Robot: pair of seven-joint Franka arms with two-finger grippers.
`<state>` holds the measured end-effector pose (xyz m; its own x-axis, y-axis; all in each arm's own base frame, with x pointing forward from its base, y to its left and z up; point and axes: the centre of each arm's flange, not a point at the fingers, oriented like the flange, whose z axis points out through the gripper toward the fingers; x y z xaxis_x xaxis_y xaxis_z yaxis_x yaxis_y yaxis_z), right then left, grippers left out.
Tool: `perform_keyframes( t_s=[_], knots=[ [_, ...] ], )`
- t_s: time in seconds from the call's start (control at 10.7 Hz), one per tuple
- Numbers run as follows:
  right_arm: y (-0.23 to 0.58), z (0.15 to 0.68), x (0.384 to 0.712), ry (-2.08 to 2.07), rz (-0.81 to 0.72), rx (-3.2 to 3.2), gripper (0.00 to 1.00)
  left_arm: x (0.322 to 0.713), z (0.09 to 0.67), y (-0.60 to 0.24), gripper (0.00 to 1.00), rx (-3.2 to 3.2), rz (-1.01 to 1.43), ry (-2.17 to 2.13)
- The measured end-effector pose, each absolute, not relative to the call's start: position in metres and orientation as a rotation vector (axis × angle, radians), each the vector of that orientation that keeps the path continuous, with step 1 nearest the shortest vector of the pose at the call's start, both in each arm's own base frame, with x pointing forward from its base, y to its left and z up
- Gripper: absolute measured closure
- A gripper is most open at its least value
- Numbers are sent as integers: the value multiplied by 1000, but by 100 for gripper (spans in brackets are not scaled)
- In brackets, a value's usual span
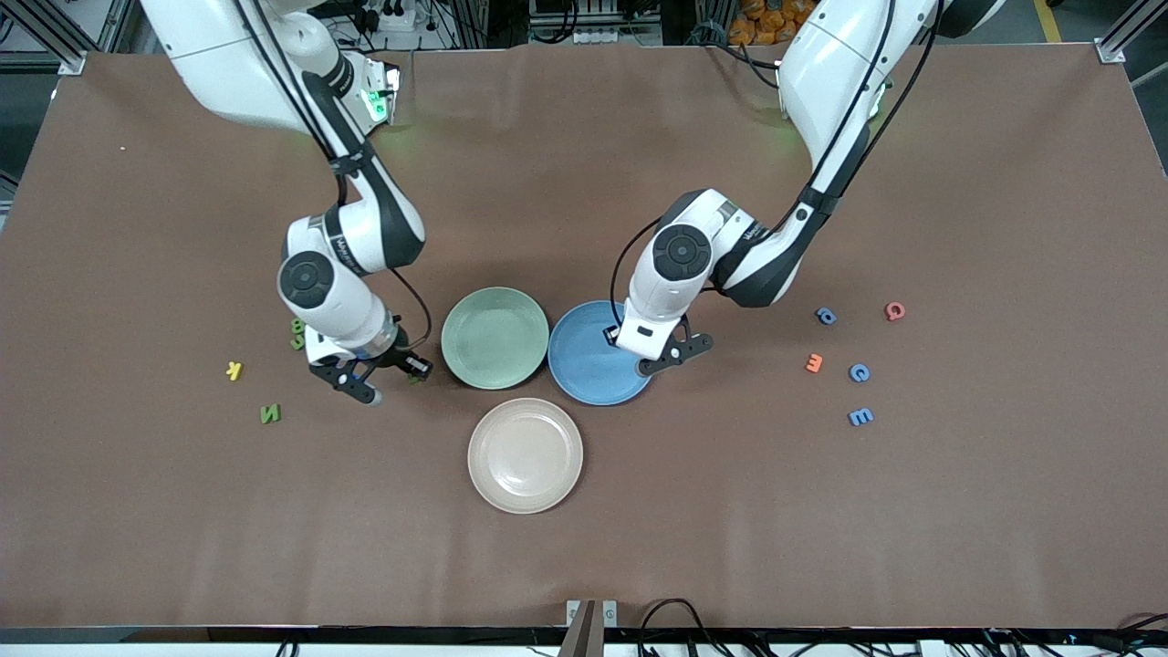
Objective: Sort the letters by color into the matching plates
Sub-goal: 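Drop the X into the blue plate while the right gripper drops a into green, then move the left gripper to the blue C while the right gripper reaches green N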
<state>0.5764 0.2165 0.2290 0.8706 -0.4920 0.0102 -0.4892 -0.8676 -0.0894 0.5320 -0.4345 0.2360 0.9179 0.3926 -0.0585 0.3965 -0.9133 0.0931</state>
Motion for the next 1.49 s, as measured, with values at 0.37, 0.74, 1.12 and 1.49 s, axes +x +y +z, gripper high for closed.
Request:
perform_keyframes(
  t_s=[0.37,0.74,1.12,1.49],
  knots=[
    [289,228,543,797,-24,-2947,61,541,239,-428,20,2992,-11,597],
    [325,226,522,775,1,-2949,46,574,239,-383,0,2996,11,608],
    [307,224,531,548,31,-3028,0,601,234,-317,0,3039,-23,566],
    [219,235,578,199,26,-3087,0,622,230,-245,0,3075,-20,543]
  ],
)
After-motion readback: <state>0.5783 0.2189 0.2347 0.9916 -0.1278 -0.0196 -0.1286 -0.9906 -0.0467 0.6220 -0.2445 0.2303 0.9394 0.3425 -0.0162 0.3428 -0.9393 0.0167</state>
